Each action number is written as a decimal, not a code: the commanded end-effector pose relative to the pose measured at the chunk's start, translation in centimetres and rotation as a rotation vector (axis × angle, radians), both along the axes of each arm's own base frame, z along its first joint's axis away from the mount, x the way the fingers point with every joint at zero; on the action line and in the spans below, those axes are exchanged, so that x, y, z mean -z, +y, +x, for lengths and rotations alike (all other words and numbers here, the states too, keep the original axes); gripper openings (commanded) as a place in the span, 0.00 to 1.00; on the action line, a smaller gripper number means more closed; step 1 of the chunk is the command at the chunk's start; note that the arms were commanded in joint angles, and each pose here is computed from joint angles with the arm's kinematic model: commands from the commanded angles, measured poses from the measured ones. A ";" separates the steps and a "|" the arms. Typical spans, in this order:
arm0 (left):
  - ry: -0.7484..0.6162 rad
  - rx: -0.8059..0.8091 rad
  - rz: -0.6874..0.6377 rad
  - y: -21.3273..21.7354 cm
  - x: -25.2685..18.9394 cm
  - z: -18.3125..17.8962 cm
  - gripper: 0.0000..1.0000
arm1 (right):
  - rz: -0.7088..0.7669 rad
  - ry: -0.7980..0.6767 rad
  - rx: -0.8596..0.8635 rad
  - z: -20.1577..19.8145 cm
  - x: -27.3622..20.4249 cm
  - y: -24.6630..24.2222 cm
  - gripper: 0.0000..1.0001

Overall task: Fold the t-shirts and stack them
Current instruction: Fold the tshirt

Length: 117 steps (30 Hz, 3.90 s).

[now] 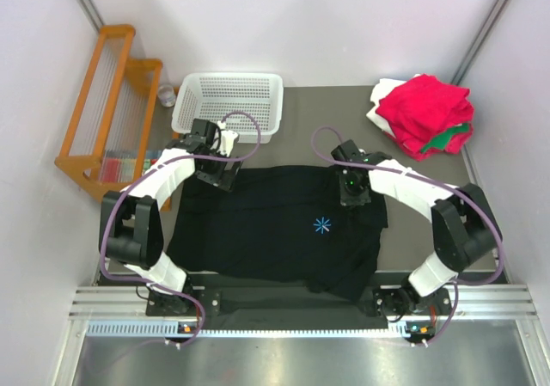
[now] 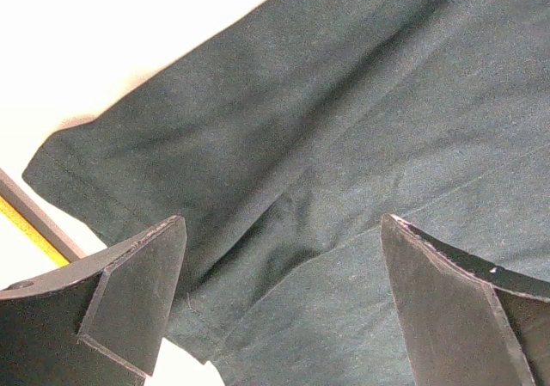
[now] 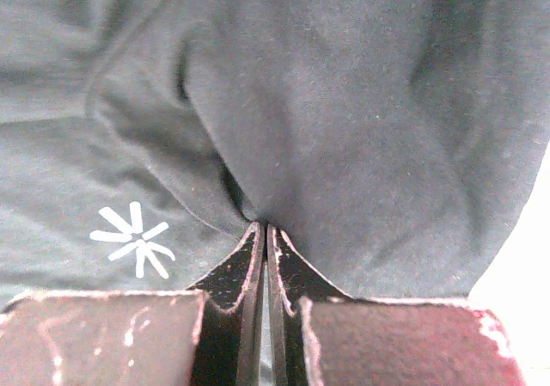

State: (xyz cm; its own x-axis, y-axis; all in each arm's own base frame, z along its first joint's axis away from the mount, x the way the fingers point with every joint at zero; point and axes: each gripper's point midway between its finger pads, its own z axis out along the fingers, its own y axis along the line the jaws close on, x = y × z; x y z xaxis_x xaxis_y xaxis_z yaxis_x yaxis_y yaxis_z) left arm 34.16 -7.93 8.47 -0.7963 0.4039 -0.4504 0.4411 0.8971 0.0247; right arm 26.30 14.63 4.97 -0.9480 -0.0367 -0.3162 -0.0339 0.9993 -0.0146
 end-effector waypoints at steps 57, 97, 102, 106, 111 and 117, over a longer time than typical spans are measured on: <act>-0.061 0.008 -0.012 -0.1 -2.1 0.5 0.99 | 0.016 0.009 -0.052 0.9 1.2 2.2 0.30; -0.062 0.008 -0.020 -0.3 -2.3 0.4 0.99 | -0.011 -0.070 -0.036 -1.5 -2.3 -0.1 0.34; -0.056 0.007 -0.023 -0.3 -2.0 0.4 0.99 | -0.009 -0.036 -0.029 -2.7 -1.3 -0.5 0.32; -0.055 0.006 -0.022 -0.3 -2.0 0.5 0.99 | -0.034 -0.019 -0.026 -3.2 -0.3 -1.1 0.32; -0.060 0.006 -0.021 -0.3 -2.3 0.5 0.99 | -0.088 0.020 -0.004 -2.8 1.9 -2.5 0.32; -0.059 0.005 -0.011 -0.1 -2.1 0.4 0.99 | -0.078 0.017 0.035 -1.2 2.7 -3.2 0.32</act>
